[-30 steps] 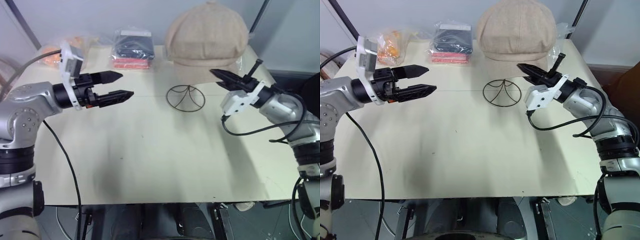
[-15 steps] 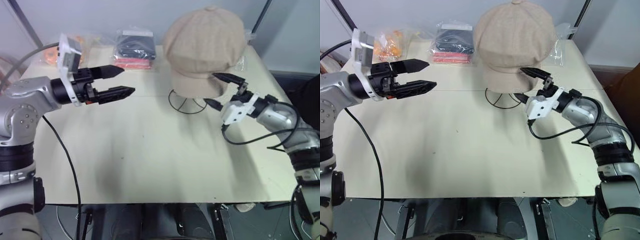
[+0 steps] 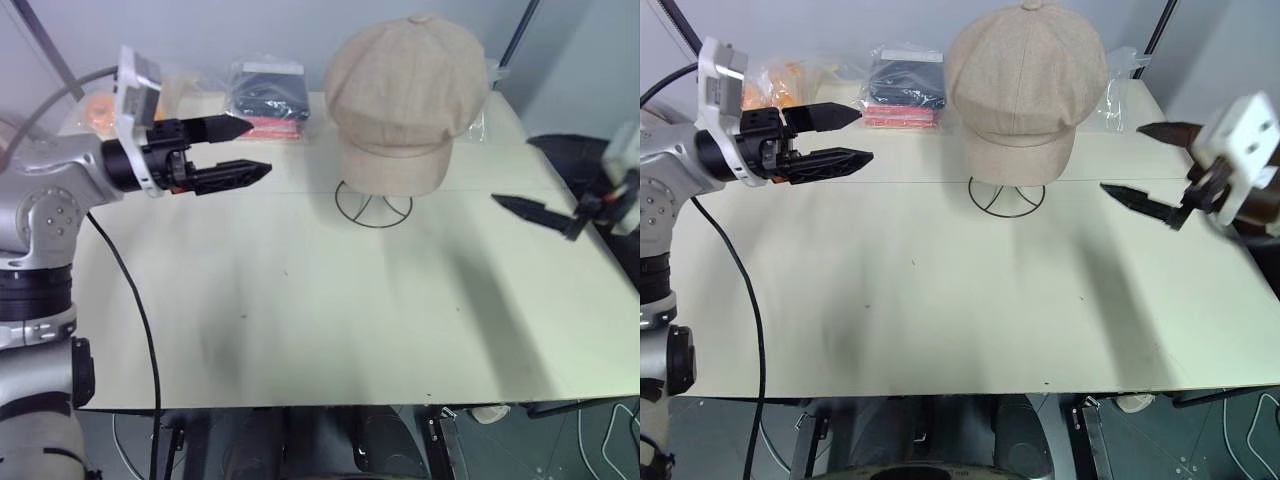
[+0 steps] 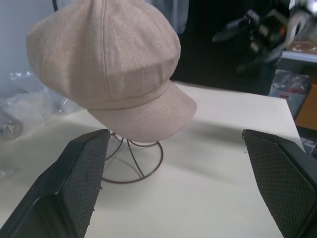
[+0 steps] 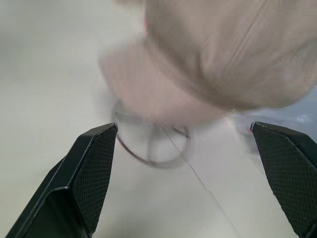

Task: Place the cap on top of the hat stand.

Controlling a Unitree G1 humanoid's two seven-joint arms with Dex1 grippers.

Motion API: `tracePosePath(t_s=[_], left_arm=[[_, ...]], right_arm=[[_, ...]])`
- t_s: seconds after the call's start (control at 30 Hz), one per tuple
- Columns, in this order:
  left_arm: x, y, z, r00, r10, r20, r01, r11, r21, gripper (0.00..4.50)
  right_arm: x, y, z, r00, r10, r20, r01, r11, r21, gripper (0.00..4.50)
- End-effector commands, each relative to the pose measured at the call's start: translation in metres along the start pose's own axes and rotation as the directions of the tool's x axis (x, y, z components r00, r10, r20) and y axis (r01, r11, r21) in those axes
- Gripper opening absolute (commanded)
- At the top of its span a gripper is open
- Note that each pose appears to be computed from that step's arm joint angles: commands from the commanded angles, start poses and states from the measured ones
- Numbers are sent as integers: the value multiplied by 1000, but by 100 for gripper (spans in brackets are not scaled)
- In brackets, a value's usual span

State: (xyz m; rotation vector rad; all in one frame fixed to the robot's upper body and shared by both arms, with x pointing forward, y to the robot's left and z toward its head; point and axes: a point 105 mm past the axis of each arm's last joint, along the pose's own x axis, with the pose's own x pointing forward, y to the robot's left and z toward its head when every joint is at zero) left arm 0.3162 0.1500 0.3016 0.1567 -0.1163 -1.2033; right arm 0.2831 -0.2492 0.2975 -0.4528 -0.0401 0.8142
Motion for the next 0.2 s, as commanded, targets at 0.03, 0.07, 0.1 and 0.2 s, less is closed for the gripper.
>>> tracePosePath(t_s=[0.03,0.07,0.1,0.2], left_arm=[[-3,0,13,1000,-7,12,6,998,55,450],[-3,1,13,1000,-8,13,8,998,58,450],[-3,0,14,1000,-10,13,9,998,60,450],[-3,-1,13,1000,-16,-7,16,997,80,450]], right_arm=[[-13,4,5,995,95,-7,-92,978,186,442],[-15,4,4,994,110,-15,-104,972,212,442],[-16,3,2,994,112,-18,-105,967,234,442],[-15,-3,1,997,83,-3,-79,961,266,442]])
